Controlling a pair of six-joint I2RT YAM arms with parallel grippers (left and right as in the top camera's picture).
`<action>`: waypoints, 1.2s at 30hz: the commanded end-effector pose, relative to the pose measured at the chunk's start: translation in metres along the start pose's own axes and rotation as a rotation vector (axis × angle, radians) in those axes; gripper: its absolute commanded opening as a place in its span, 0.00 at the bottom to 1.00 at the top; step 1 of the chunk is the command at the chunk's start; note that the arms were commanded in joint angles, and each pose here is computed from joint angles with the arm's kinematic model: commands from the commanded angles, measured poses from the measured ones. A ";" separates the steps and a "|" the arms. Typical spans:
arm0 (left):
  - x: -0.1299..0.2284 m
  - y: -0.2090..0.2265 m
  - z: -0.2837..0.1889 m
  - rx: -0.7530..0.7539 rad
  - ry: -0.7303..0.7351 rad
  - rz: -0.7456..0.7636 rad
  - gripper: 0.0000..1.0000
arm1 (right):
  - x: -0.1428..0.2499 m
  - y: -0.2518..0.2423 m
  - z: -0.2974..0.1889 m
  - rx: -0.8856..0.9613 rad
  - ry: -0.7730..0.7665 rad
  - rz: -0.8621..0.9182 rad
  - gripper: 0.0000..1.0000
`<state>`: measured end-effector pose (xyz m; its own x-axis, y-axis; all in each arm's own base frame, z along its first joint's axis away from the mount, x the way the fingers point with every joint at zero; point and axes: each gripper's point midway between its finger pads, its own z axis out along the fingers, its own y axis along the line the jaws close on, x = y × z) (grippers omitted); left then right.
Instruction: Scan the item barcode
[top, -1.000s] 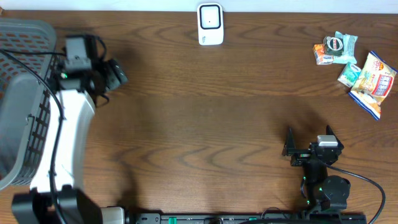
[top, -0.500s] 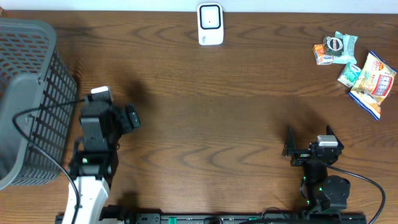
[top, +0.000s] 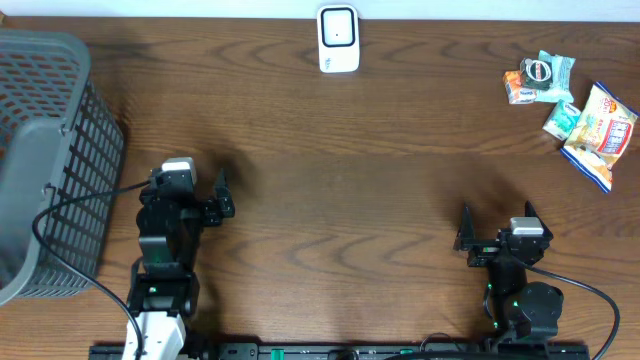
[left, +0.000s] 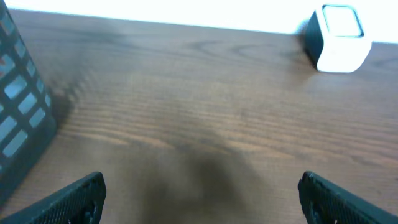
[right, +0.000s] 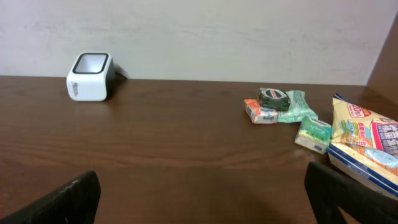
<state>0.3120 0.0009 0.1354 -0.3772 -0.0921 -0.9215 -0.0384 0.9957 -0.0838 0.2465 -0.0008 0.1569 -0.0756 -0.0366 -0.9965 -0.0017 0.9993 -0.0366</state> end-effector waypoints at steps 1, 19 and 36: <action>0.007 -0.002 -0.005 0.018 -0.030 0.017 0.98 | 0.000 0.002 0.000 -0.008 0.000 -0.010 0.99; 0.014 -0.001 -0.033 0.032 -0.222 0.034 0.98 | 0.000 0.002 0.000 -0.007 0.000 -0.010 0.99; 0.012 -0.010 -0.038 0.075 -0.234 0.125 0.98 | 0.000 0.002 0.000 -0.007 0.000 -0.010 0.99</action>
<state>0.2735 -0.0084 0.1391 -0.1542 0.0107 -0.9880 0.0510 0.9987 0.0029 0.2465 -0.0008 0.1569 -0.0756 -0.0366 -0.9965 -0.0017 0.9993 -0.0366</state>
